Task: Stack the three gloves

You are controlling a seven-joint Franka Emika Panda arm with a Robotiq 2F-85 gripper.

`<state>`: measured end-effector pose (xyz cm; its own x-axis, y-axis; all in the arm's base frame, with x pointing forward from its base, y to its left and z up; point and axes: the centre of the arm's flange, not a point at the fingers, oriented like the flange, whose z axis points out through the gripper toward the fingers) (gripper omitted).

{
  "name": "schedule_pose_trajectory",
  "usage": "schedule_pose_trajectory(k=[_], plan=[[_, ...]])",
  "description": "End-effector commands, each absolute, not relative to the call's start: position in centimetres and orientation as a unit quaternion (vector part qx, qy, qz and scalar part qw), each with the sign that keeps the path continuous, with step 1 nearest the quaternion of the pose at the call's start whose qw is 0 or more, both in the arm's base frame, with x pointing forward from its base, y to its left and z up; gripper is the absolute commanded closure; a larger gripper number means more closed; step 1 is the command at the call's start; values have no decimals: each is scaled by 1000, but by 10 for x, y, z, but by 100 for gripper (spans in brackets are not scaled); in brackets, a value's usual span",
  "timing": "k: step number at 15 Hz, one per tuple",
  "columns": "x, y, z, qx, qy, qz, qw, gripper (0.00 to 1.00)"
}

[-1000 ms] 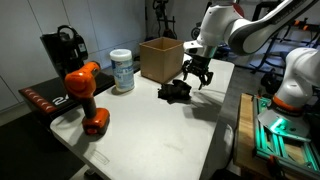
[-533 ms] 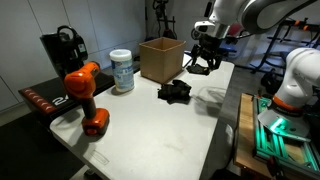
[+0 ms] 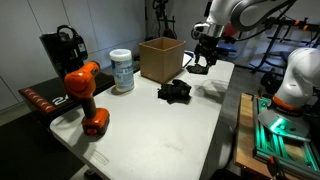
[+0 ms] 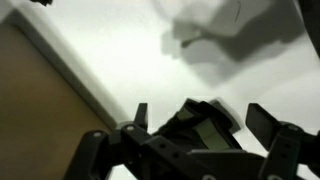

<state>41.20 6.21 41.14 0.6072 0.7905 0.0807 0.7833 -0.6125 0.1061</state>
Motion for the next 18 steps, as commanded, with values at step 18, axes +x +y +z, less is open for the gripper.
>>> schedule_pose_trajectory(k=[18], plan=[[454, -148, 282, 991, 104, 61, 64, 27]])
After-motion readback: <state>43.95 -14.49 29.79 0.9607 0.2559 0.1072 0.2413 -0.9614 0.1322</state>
